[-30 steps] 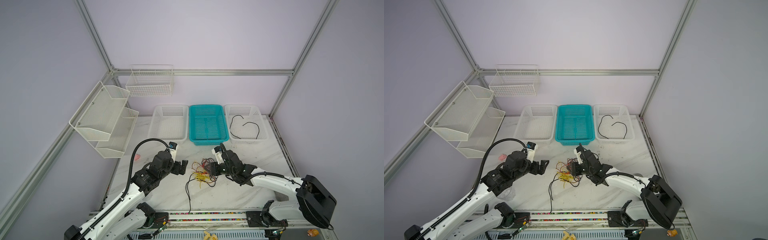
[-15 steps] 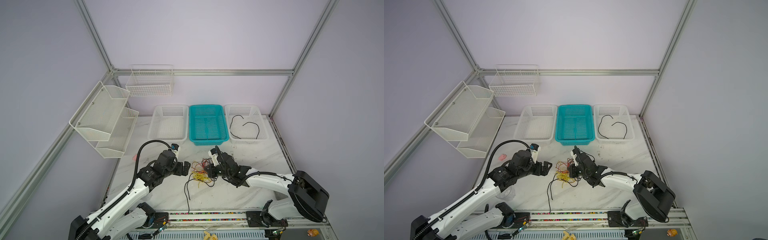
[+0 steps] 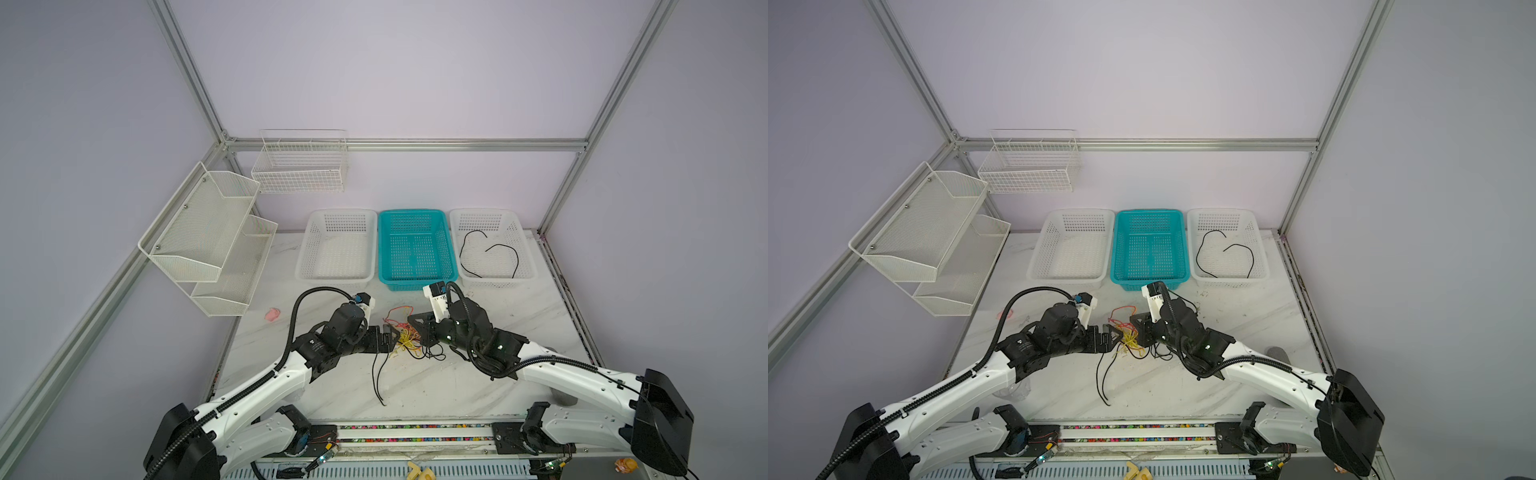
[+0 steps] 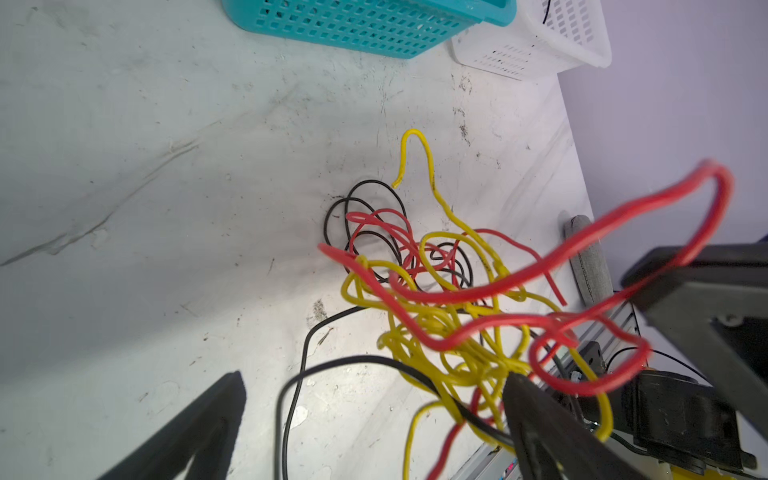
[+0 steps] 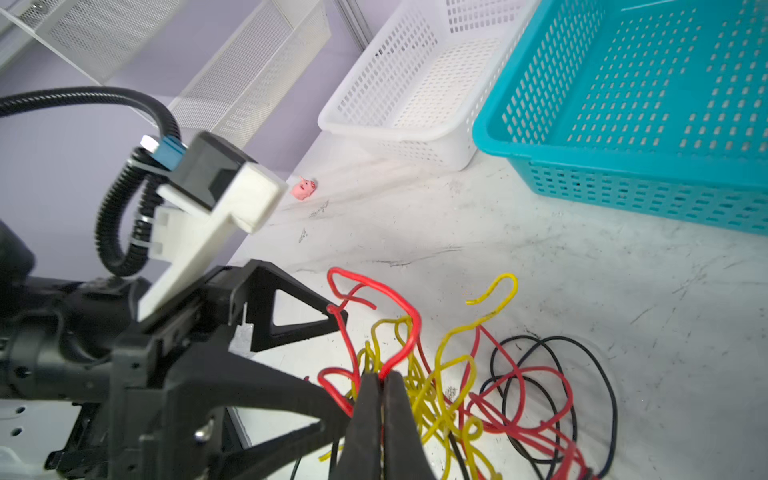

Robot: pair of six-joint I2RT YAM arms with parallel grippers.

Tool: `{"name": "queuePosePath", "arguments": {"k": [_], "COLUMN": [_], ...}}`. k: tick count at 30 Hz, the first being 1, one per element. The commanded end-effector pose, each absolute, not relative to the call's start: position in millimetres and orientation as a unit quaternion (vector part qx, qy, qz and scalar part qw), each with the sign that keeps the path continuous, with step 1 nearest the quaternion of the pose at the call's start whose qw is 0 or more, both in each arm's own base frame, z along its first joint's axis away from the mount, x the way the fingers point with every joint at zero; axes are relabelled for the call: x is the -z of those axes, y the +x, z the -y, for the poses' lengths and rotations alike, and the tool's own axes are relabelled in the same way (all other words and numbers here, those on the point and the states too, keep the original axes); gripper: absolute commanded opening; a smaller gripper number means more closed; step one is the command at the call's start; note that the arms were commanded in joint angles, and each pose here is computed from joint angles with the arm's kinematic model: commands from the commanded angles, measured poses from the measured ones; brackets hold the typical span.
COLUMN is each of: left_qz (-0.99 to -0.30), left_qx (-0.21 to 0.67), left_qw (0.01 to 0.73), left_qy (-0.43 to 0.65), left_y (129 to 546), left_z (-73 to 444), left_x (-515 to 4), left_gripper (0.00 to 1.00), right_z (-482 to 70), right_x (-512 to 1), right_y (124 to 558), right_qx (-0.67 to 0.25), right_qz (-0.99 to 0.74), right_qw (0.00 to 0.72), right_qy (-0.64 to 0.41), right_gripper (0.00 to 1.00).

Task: Untangle the cables
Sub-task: 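Grasp a red wire with the right gripper while the left grips a black wire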

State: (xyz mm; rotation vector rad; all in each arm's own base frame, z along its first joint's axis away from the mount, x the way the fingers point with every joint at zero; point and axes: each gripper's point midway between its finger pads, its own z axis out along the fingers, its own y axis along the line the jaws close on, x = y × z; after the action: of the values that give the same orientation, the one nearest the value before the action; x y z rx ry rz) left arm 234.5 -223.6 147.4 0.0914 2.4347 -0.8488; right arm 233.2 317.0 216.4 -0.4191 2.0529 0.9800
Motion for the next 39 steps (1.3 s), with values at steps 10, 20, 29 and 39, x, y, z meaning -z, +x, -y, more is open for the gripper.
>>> {"name": "queuePosePath", "arguments": {"k": [10, 20, 29, 39], "left_qz": [-0.878, -0.881, -0.894, -0.916], "left_qx": [0.400, 0.403, 0.375, 0.309], "left_qw": [0.261, 0.244, 0.241, 0.253], "left_qy": [0.041, 0.043, 0.051, 0.031], "left_y": [227, 227, 226, 227], "left_z": [253, 259, 252, 216], "left_x": [-142, -125, -101, -82], "left_gripper": [0.59, 0.25, 0.00, 0.00], "right_z": [-302, -290, -265, -209], "right_x": [-282, -312, -315, -289], "right_y": [231, 218, 222, 239], "right_qx": [-0.418, -0.452, -0.428, -0.335], "right_qz": [-0.755, -0.725, -0.736, -0.780], "right_qw": [0.482, 0.501, 0.517, 0.527], "right_qy": [-0.149, -0.140, -0.095, 0.035], "right_gripper": [0.00, 0.00, 0.00, 0.00]}}
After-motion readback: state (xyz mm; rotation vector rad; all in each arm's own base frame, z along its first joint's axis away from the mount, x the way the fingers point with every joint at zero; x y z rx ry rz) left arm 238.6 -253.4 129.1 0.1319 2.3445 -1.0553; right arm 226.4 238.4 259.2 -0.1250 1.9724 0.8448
